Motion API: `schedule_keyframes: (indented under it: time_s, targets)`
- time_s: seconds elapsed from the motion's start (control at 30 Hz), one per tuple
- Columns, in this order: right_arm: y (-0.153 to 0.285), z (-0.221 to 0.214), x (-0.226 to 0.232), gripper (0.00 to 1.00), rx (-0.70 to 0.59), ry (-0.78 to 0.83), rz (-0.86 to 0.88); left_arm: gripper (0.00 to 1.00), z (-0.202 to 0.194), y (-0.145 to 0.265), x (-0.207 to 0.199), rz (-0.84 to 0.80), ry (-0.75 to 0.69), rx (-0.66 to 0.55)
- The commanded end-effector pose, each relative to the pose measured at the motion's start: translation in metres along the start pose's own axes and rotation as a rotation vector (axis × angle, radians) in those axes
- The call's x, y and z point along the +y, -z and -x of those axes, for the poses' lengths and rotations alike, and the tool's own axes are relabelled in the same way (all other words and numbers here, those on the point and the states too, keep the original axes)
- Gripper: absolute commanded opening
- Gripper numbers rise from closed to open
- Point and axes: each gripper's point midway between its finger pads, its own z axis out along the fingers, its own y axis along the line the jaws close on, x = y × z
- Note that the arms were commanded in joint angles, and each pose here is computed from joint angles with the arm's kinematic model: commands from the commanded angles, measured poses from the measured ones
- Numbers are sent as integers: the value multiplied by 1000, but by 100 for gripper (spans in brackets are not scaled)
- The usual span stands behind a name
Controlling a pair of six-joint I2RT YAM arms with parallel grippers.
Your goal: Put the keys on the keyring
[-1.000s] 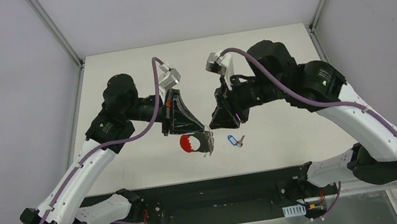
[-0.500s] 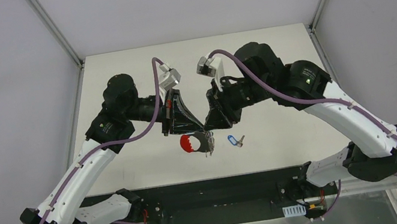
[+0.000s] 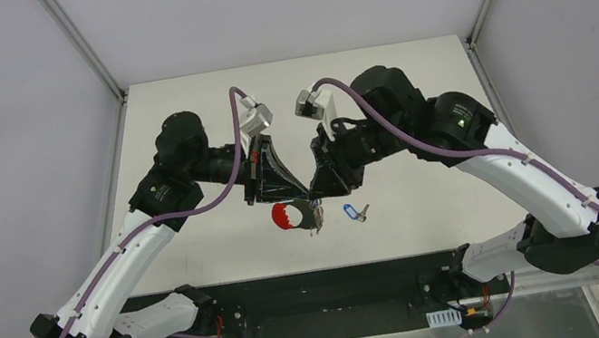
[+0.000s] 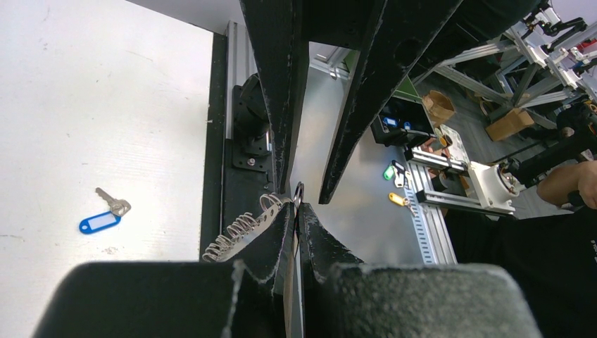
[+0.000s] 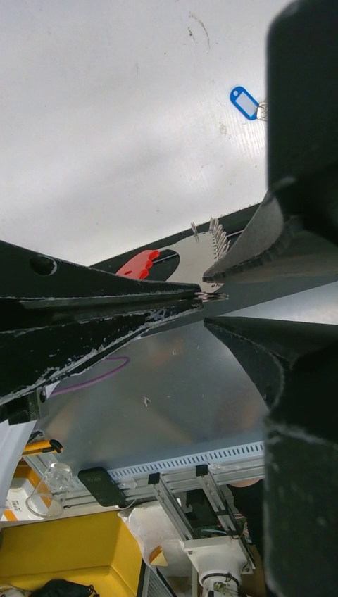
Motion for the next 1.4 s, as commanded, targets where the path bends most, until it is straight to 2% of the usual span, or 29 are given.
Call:
schedule_keyframes:
  time_s: [0.0, 0.1, 0.2, 0.43, 0.5, 0.53, 0.67, 0.73, 1.0, 1.23, 1.37]
  targets:
    - [-1, -4, 2, 26, 15, 5, 18, 0, 10, 0, -13, -36, -71, -10]
    - [-1, -3, 1, 18, 11, 8, 13, 0, 9, 1, -14, -37, -74, -11]
    - [0, -2, 0, 1, 6, 13, 6, 0, 9, 0, -13, -36, -71, -9]
    - [3, 3, -5, 0, -72, 55, -40, 1, 11, 1, -11, -16, -82, -22]
    - [11, 6, -1, 0, -127, 97, -56, 25, 14, 2, -14, -13, -99, -31]
    - [14, 7, 2, 0, -150, 121, -61, 32, 15, 3, -17, -15, -109, -36]
    - [23, 9, 4, 0, -238, 210, -103, 56, 24, 7, -28, -25, -147, -82]
    - [27, 10, 7, 0, -285, 247, -109, 61, 31, 8, -32, -24, -169, -116]
    - [45, 21, 9, 0, -494, 360, -156, 64, 42, 4, -21, 19, -157, -175]
    - [47, 30, 6, 0, -595, 439, -231, 63, 42, -4, -10, 27, -130, -187]
    - [46, 33, 9, 0, -599, 479, -255, 62, 41, -8, -7, 20, -114, -180]
